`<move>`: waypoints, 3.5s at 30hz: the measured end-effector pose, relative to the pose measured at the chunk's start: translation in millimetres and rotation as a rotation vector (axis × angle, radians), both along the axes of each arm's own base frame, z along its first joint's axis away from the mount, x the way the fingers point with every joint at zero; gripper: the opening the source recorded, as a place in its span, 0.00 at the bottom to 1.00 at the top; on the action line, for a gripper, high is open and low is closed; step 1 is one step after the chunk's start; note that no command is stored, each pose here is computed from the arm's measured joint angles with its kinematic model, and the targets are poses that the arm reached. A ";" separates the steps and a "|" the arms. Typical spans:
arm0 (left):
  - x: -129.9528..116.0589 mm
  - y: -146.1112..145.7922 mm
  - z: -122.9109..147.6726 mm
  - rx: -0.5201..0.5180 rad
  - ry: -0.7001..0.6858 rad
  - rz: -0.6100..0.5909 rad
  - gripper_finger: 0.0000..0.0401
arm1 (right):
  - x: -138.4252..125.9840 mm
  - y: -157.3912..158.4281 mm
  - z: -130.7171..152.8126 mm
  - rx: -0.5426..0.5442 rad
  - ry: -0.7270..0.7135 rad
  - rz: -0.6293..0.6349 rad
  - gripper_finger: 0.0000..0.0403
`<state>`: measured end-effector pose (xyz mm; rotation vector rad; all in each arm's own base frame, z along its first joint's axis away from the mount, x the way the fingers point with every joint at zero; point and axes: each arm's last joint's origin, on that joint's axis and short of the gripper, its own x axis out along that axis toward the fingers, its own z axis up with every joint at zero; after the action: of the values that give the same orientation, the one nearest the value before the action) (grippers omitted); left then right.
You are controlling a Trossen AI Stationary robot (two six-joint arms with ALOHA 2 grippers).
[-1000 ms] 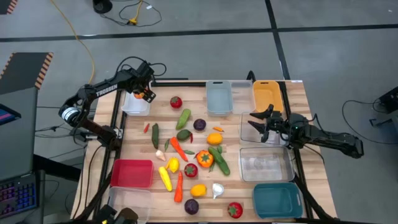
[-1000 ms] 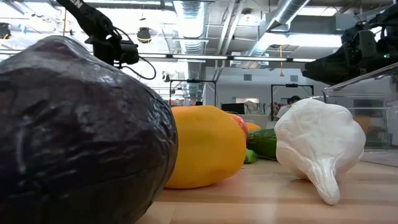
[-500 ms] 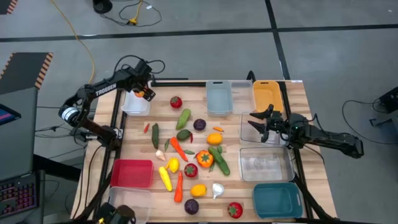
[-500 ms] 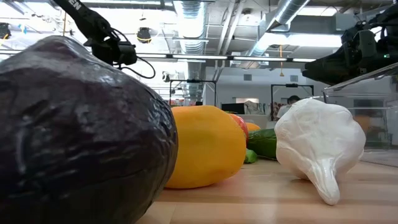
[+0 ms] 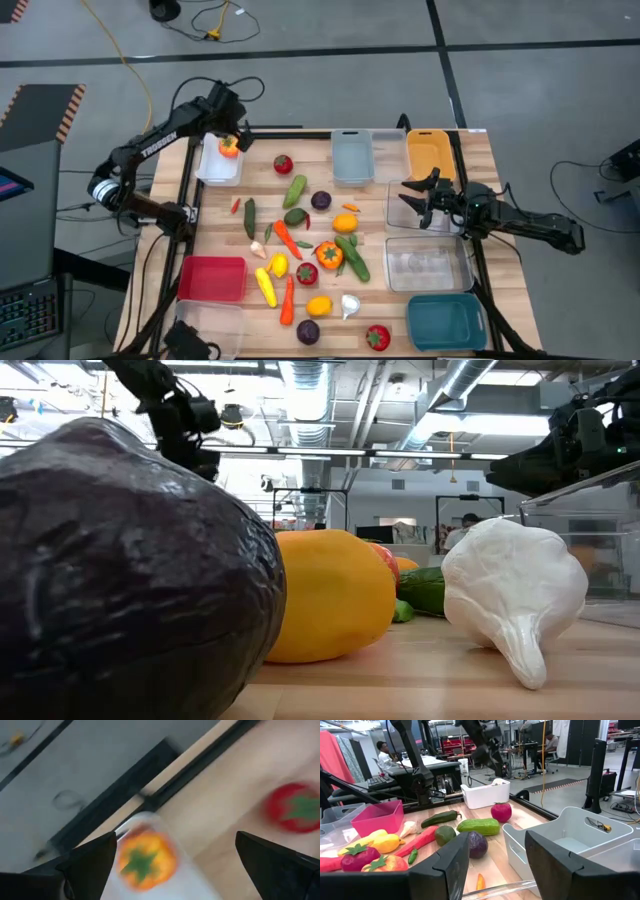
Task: Sort produce into baskets
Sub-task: Put the top red tomato into the white bin
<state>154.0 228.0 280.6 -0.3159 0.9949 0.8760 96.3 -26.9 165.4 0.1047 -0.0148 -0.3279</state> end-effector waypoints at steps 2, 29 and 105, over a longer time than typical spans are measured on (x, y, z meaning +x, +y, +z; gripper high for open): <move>7.9 -4.7 6.6 0.007 -0.086 -0.072 0.98 | 0.0 0.0 -0.1 0.000 0.000 0.000 0.54; 106.4 -32.1 -58.0 -0.108 -0.024 -0.486 1.00 | 0.0 0.0 -0.1 0.000 0.000 0.000 0.54; 131.6 -13.2 -104.3 -0.142 0.208 -0.508 0.65 | 0.2 0.0 -0.2 0.001 0.003 0.000 0.54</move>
<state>285.6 214.8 176.4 -0.0813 1.2623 0.3806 96.5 -26.9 165.1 0.1050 -0.0117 -0.3275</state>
